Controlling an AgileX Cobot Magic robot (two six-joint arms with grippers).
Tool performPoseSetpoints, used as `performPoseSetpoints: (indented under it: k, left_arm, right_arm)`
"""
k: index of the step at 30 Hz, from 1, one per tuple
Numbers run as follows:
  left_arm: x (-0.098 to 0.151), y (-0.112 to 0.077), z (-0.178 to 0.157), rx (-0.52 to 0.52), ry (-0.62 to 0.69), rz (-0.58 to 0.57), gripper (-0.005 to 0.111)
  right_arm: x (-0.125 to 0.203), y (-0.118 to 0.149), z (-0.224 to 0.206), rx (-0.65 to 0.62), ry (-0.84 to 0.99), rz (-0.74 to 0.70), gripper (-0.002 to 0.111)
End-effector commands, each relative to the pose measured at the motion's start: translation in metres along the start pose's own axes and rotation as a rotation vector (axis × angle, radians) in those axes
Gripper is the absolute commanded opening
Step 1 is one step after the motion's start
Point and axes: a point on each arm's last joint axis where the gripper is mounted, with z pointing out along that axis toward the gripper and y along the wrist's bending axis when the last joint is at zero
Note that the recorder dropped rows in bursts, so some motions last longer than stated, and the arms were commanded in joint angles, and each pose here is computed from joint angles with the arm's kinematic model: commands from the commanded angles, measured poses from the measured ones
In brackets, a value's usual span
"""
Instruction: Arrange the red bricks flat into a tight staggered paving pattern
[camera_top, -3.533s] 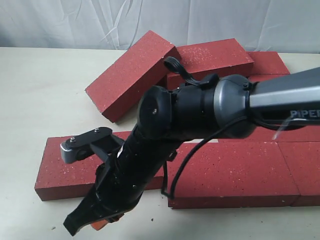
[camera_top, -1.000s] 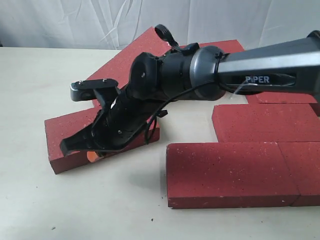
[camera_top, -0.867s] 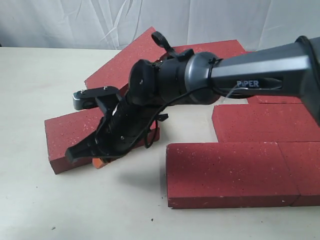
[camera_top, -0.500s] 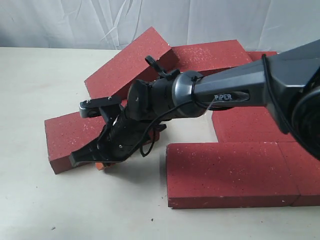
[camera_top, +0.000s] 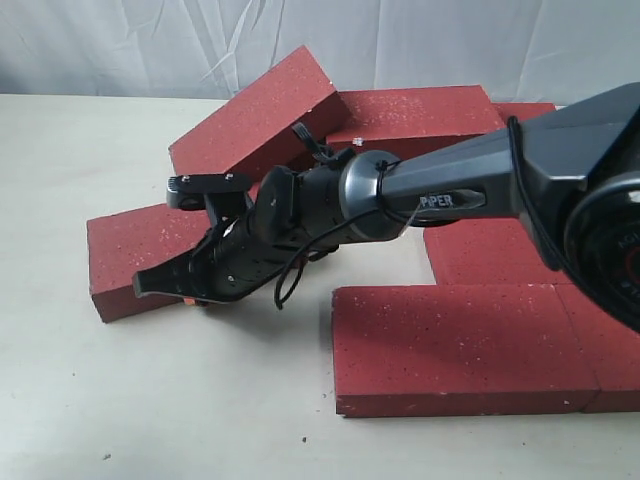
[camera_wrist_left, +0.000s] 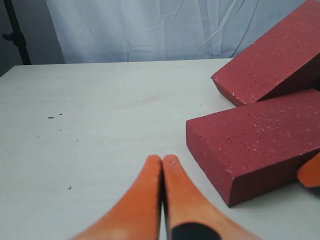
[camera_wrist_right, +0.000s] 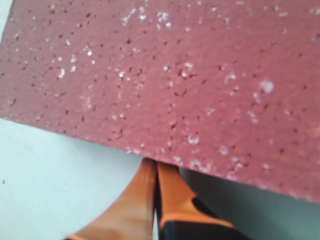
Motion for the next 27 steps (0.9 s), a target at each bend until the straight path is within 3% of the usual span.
performPoseSetpoints:
  k: [1, 20, 27]
  left_arm:
    - [0.000, 0.000, 0.000, 0.005, -0.011, -0.001, 0.000]
    - [0.000, 0.000, 0.000, 0.005, -0.011, -0.001, 0.000]
    - [0.000, 0.000, 0.000, 0.005, -0.011, -0.001, 0.000]
  right_arm:
    - [-0.006, 0.000, -0.001, 0.005, -0.048, 0.007, -0.001]
    - [-0.023, 0.006, 0.015, -0.030, -0.078, 0.035, -0.001]
    - [-0.017, 0.009, 0.012, -0.061, 0.012, 0.032, -0.001]
